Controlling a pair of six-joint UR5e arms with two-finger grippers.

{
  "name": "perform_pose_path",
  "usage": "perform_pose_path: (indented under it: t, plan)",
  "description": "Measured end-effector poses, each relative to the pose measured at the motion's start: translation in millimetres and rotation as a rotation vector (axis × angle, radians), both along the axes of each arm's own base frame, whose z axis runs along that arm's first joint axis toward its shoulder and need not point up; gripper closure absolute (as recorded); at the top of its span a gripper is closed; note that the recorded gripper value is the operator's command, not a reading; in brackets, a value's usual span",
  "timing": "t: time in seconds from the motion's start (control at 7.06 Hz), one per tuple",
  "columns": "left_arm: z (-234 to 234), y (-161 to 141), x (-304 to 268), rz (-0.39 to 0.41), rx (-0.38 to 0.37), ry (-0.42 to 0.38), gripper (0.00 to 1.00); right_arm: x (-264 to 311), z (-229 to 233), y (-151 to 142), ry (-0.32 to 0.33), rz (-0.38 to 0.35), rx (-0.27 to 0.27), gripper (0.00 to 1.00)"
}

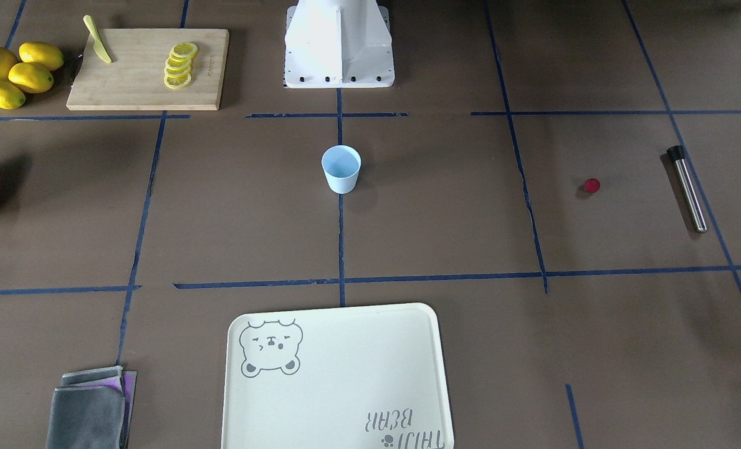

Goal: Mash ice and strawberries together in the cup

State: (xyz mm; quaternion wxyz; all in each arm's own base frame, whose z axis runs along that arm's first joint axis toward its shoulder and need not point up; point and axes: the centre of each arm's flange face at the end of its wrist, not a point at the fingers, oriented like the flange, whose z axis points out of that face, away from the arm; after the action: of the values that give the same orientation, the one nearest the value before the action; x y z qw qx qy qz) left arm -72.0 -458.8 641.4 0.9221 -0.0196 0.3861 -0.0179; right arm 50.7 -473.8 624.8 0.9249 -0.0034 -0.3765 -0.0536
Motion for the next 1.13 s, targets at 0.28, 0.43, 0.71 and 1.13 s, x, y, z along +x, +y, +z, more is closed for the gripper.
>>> perform_pose_path:
  t: [0.28, 0.43, 0.71, 1.13]
  plan:
    - [-3, 3, 1, 0.001, 0.005, 0.003, 0.00, 0, -2, 0, -0.006, 0.000, 0.002, 0.00]
    - [-6, 3, 1, 0.001, 0.011, 0.002, 0.00, -1, -2, 0, -0.014, 0.000, 0.004, 0.00]
    - [-16, 3, 1, -0.002, 0.025, 0.003, 0.00, -1, 3, 5, -0.022, -0.001, 0.041, 0.00]
    - [-17, 9, 4, -0.002, 0.028, 0.020, 0.00, -2, 10, 13, -0.031, -0.002, 0.101, 0.00]
